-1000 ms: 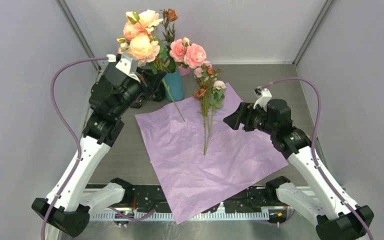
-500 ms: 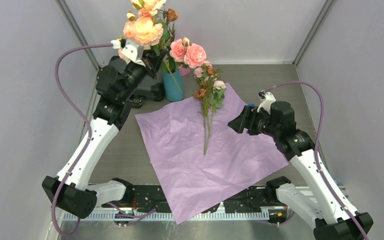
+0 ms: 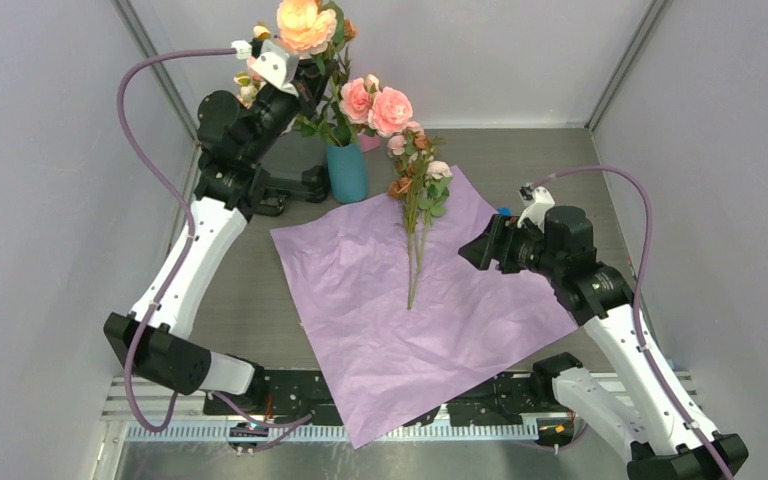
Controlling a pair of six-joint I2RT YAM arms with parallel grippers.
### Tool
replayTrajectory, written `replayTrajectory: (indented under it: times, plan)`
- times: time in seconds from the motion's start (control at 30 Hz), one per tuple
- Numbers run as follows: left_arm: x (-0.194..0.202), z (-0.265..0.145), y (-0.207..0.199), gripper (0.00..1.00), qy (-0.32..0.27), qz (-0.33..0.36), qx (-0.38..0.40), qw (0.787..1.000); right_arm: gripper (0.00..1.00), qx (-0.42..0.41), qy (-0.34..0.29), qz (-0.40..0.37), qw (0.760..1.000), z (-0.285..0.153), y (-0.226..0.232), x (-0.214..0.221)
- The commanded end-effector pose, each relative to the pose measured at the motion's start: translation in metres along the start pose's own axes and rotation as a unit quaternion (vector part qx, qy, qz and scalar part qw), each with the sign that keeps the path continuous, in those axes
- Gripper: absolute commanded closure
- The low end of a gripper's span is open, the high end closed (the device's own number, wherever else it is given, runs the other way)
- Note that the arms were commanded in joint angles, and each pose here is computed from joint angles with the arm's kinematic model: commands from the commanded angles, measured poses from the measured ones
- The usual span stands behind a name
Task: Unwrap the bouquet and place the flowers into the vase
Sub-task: Insert the fake flower into the vase.
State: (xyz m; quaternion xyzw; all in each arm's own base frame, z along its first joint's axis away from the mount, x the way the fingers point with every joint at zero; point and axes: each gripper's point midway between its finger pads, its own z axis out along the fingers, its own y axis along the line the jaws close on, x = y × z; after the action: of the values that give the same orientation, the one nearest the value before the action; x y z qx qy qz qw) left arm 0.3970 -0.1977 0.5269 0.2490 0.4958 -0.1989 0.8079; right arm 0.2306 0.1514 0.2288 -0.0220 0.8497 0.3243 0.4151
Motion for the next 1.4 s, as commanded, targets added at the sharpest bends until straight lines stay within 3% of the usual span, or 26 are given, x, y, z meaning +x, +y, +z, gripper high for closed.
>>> replayTrajectory:
  times: [0.0,0.83,1.37]
  plan:
    - [-0.019,0.011,0.003,1.00,-0.029,0.034,0.015,0.999,0.24,-0.008,-0.018,-0.014,1.000,-0.011,0.007,-0.009]
    - [-0.021,0.008,0.008,1.00,0.008,0.088,0.022,0.996,0.24,-0.007,-0.029,0.008,1.000,-0.018,0.010,-0.010]
    - [-0.041,0.007,0.005,1.00,-0.006,0.090,0.032,0.995,0.24,-0.004,-0.032,0.012,0.999,-0.024,0.011,-0.009]
